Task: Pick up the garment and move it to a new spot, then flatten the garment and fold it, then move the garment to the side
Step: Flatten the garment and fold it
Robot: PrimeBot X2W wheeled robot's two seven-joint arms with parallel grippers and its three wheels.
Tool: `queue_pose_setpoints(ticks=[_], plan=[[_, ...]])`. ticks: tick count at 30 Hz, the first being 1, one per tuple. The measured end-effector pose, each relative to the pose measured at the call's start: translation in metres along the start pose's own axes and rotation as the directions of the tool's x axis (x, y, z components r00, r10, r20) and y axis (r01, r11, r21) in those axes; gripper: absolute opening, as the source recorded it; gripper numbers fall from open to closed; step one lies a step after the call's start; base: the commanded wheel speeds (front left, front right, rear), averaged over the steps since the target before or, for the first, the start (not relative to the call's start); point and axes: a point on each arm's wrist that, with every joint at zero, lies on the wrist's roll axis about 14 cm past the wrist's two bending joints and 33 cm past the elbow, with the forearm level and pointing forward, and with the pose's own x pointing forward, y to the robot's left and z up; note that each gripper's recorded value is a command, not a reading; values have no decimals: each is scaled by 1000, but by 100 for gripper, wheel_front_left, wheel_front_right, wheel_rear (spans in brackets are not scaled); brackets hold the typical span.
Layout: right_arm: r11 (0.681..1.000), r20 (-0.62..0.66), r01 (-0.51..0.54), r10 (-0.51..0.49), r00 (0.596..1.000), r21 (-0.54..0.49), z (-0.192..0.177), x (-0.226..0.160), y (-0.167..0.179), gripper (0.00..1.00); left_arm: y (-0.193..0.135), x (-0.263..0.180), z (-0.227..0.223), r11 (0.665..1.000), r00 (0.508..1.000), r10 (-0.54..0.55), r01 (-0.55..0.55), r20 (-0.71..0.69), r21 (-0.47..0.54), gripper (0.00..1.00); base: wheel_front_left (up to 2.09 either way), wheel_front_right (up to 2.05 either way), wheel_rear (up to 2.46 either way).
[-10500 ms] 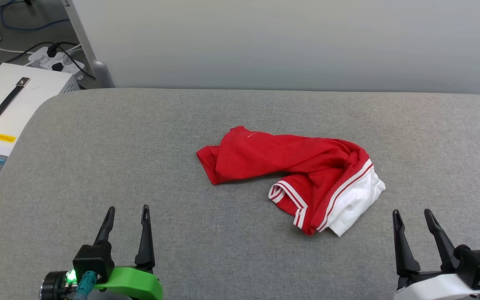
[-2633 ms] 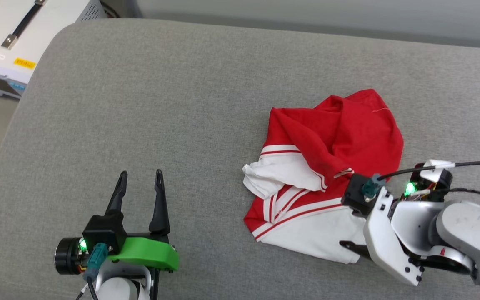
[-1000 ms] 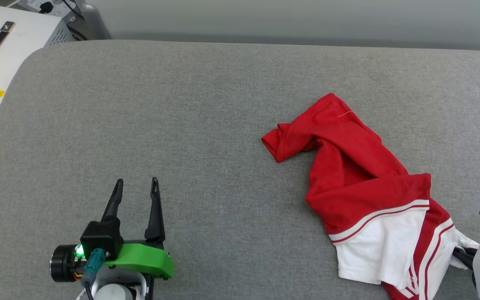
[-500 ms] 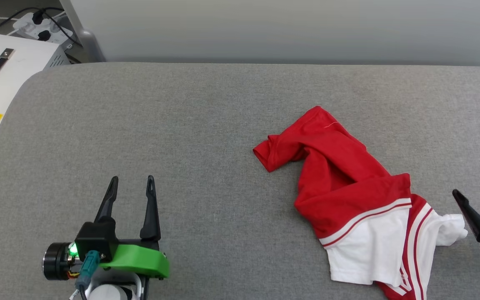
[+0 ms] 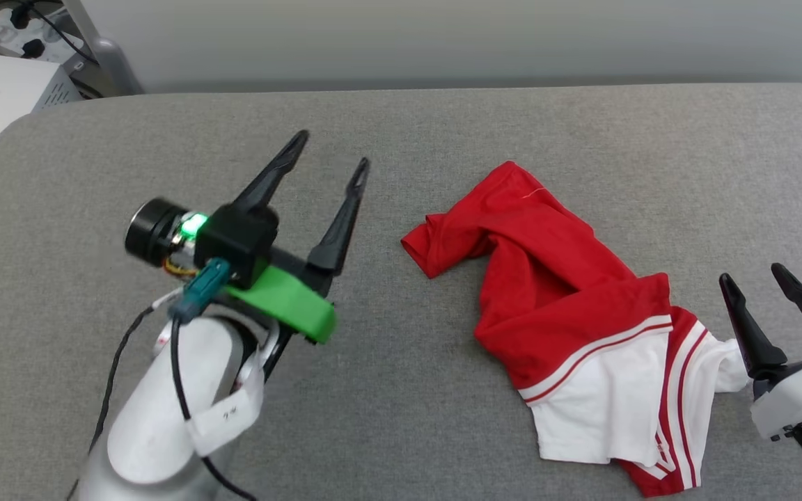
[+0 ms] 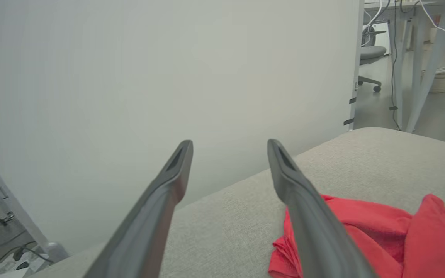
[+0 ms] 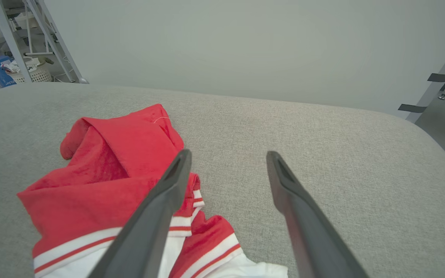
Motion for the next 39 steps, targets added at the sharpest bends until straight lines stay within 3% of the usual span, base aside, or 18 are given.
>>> queue_pose_setpoints(ticks=[4, 7, 9, 12, 17, 18, 23, 25, 28, 32, 33, 34, 35, 39], plan=[[1000, 6, 7, -7, 1000, 1, 1, 1, 4, 100, -36, 28, 1, 978, 976, -201, 195, -88, -72, 100, 0, 0, 0], [1000, -3, 12, -12, 1000, 6, -2, 2, 4, 100, -65, 38, -6, 938, 923, -341, 320, -180, -135, 100, 0, 0, 0], [1000, -17, 16, -16, 1000, 7, -7, 2, 4, 100, -93, 38, -16, 890, 851, -453, 413, -266, -195, 100, 0, 0, 0], [1000, -36, 12, -11, 999, 9, -13, 5, 7, 100, -130, 31, -33, 806, 709, -592, 521, -383, -282, 100, 0, 0, 0], [1000, -43, -2, 2, 999, 7, -17, 16, 10, 100, -169, 4, -69, 686, 441, -699, 636, -563, -353, 100, 0, 0, 0], [1000, -55, -10, 10, 998, 9, -22, 23, 12, 100, -174, -6, -96, 653, 332, -693, 665, -640, -362, 100, 0, 0, 0], [1000, -74, 7, -5, 997, 14, -35, 31, 6, 100, -166, -8, -141, 661, 258, -652, 655, -713, -368, 100, 0, 0, 0], [1000, -89, 16, -15, 996, 17, -43, 33, 3, 100, -166, -18, -159, 654, 203, -635, 656, -746, -378, 100, 0, 0, 0], [999, -120, 34, -31, 992, 23, -58, 33, -3, 100, -172, -51, -189, 633, 77, -616, 642, -784, -434, 100, 0, 0, 0], [998, -154, 59, -55, 986, 21, -74, 31, -11, 100, -172, -55, -204, 629, 57, -610, 642, -790, -439, 100, 0, 0, 0], [998, -162, 66, -62, 985, 19, -77, 30, -14, 100, -174, -54, -206, 627, 62, -618, 641, -784, -443, 97, 0, 0, 0], [997, -167, 71, -67, 984, 17, -79, 29, -16, 100, -175, -53, -206, 625, 70, -624, 642, -778, -443, 12, 0, 0, 0], [997, -172, 74, -70, 983, 16, -81, 29, -17, 100, -176, -52, -206, 626, 76, -628, 641, -774, -444, 0, 0, 0, 0], [997, -179, 75, -72, 981, 11, -84, 28, -19, 100, -178, -45, -202, 635, 135, -639, 647, -757, -421, 0, 0, 0, 0]])
